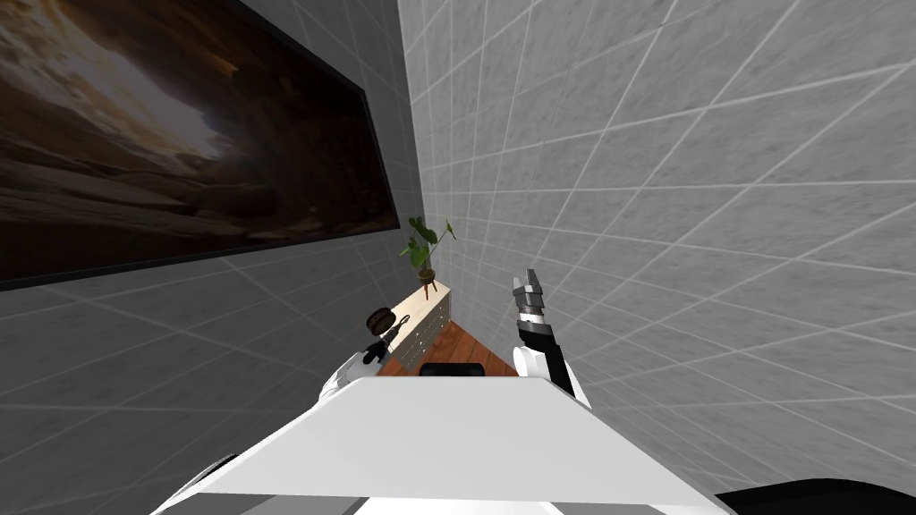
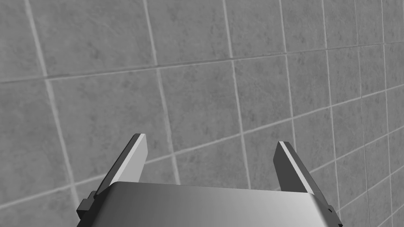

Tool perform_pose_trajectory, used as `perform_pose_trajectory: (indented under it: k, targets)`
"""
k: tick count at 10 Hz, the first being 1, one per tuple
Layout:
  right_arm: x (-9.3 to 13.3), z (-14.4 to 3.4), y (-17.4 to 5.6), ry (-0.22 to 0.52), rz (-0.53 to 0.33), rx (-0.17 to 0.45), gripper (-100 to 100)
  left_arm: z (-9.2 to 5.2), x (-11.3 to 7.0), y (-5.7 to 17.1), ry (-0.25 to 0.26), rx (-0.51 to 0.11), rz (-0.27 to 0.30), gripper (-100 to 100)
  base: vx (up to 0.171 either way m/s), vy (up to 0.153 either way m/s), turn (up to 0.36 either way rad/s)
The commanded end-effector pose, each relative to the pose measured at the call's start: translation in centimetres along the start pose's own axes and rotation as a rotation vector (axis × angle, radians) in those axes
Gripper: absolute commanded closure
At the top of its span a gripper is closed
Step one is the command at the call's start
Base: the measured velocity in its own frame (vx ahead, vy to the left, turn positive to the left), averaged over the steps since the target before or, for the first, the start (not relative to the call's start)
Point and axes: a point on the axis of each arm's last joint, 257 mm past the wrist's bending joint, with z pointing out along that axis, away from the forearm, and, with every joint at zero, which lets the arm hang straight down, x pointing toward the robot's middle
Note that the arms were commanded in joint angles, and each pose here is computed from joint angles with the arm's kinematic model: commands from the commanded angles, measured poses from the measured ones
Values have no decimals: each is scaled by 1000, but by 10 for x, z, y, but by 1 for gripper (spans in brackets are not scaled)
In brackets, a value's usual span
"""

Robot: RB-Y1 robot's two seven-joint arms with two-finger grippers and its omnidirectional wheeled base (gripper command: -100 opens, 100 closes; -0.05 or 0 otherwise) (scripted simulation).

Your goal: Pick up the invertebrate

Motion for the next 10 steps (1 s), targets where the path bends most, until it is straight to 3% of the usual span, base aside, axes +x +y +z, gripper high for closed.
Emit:
perform_pose_trajectory:
  k: [1, 3, 4, 5, 6, 10]
  targets:
    - [0, 0, 0, 0, 0, 0, 0, 3, -5, 10, -1, -23, 11, -100, 28, -12, -34]
    - [0, 0, 0, 0, 0, 0, 0, 3, -11, 31, 0, -75, 29, -100, 47, -11, -48]
    - [0, 0, 0, 0, 0, 0, 0, 5, -12, 25, -1, -61, 25, -100, 17, 2, -3]
    - [0, 0, 0, 0, 0, 0, 0, 5, -13, 27, -1, -64, 26, 0, 0, 0, 0]
    - [0, 0, 0, 0, 0, 0, 0, 5, -7, 31, 0, -60, 30, -100, 50, 5, 34]
    - [0, 0, 0, 0, 0, 0, 0, 4, 5, 38, 6, -53, 37, -100, 80, 13, 34]
